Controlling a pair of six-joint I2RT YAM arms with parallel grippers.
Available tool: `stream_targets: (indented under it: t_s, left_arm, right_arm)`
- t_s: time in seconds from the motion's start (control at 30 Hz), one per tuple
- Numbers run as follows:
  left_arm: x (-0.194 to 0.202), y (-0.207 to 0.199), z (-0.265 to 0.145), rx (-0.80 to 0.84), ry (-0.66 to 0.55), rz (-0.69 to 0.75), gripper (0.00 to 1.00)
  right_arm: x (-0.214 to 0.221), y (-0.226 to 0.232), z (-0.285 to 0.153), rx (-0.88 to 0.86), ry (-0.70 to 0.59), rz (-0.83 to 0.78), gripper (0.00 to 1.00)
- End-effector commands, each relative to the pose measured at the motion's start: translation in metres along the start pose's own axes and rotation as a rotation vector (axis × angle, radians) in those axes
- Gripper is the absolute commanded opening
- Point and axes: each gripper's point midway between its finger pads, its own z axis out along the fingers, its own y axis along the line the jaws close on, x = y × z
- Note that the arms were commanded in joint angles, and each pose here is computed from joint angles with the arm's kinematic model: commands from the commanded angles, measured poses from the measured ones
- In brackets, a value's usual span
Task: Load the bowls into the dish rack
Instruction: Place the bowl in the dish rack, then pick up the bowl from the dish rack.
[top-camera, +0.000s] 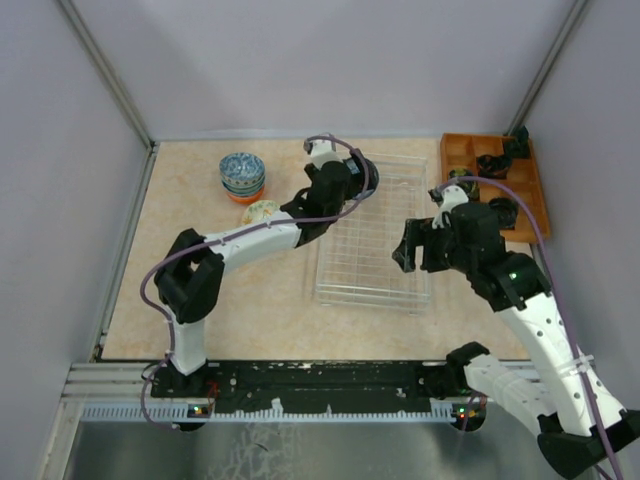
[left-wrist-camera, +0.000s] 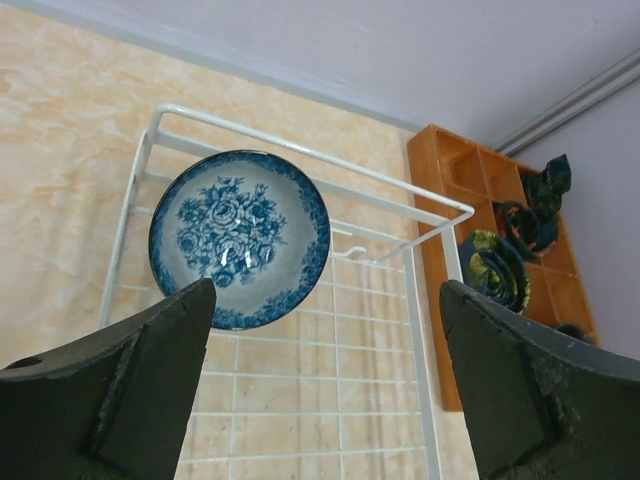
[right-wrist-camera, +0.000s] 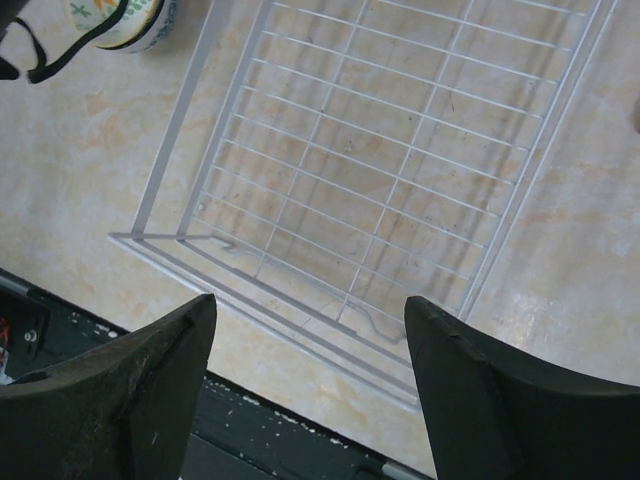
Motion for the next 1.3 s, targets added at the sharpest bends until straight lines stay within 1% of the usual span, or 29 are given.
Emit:
stream_targets:
  t_s: [0.0,0.17,0.2,0.37,0.5,0.6,0.87,1.1,1.27]
  left_arm:
    - [-0.016,0.001,-0.021,0.012,0.079,0.084,0.99]
    - [-0.023,-0.003,-0.017,0.058,0.177,0.118,0.99]
    - [-0.021,-0.008,-0.014,0.064,0.225,0.150,0.99]
    - [-0.010,-0.019,-0.006,0.099,0.305,0.182,0.99]
    - [0.005,-0.026,0.003,0.117,0.365,0.219,0.99]
    - [0.014,-0.029,0.012,0.114,0.387,0.232,0.98]
    - [0.050,-0.026,0.043,0.083,0.432,0.222,0.92]
    - [0.070,-0.008,0.059,0.015,0.420,0.201,0.87]
    - [0.078,-0.001,0.069,-0.004,0.404,0.187,0.81]
  right_arm:
    - [-0.036,0.010,0.001,-0.014,-0.094,-0.004,0.77]
    - [-0.047,0.012,0.014,-0.014,-0.096,0.008,0.77]
    - [-0.052,0.010,0.019,0.004,-0.101,0.009,0.76]
    - [-0.068,0.010,0.030,0.020,-0.110,0.012,0.76]
    - [-0.073,0.010,0.030,0.031,-0.117,0.010,0.76]
    - [-0.075,0.006,0.025,0.048,-0.131,0.010,0.76]
    - [-0.066,-0.015,0.025,0.078,-0.129,0.046,0.76]
    - [-0.061,-0.015,0.024,0.061,-0.131,0.057,0.76]
    - [-0.059,-0.014,0.025,0.051,-0.129,0.061,0.75]
